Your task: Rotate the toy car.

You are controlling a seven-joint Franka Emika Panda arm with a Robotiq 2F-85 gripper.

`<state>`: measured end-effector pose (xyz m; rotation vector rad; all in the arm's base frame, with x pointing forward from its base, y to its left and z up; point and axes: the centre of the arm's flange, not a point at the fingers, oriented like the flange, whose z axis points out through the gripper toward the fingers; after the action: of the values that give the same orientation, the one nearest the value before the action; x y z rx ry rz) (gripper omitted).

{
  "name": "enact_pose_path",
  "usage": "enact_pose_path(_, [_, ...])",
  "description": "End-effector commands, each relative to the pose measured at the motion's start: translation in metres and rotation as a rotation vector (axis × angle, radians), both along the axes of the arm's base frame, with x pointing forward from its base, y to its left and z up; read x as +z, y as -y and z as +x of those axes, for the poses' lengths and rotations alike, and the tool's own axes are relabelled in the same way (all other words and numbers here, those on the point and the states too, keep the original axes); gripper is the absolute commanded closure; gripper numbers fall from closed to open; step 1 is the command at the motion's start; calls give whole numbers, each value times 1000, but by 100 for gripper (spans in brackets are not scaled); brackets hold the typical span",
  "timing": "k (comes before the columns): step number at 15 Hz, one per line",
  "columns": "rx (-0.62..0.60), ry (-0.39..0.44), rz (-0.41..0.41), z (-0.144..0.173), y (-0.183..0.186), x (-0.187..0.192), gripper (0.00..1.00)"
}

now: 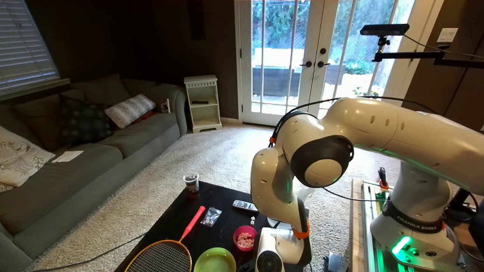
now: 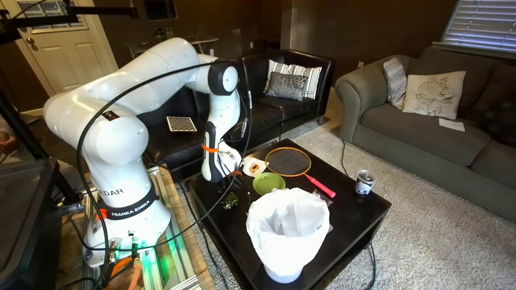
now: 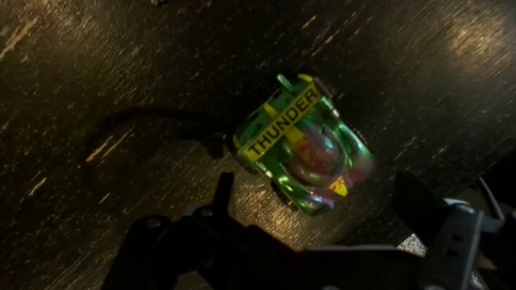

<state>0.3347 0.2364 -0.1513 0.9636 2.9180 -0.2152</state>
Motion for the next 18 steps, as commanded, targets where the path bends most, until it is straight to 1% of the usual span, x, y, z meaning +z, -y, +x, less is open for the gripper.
enact_pose_path(1, [38,20,-7,4,8,-6,0])
enact_pose_path(10, [56,23,6,12,11,-19,0])
enact_pose_path(11, [59,23,6,13,11,-21,2])
enact_pose_path(12, [61,24,9,14,11,-22,26])
enact_pose_path(13, [62,26,10,14,11,-24,27])
enact_pose_path(14, [62,28,13,15,10,-24,32])
enact_pose_path(16, [63,29,19,17,9,-25,45])
enact_pose_path(17, [63,27,20,16,9,-25,46])
enact_pose_path(18, [64,25,25,16,8,-24,50])
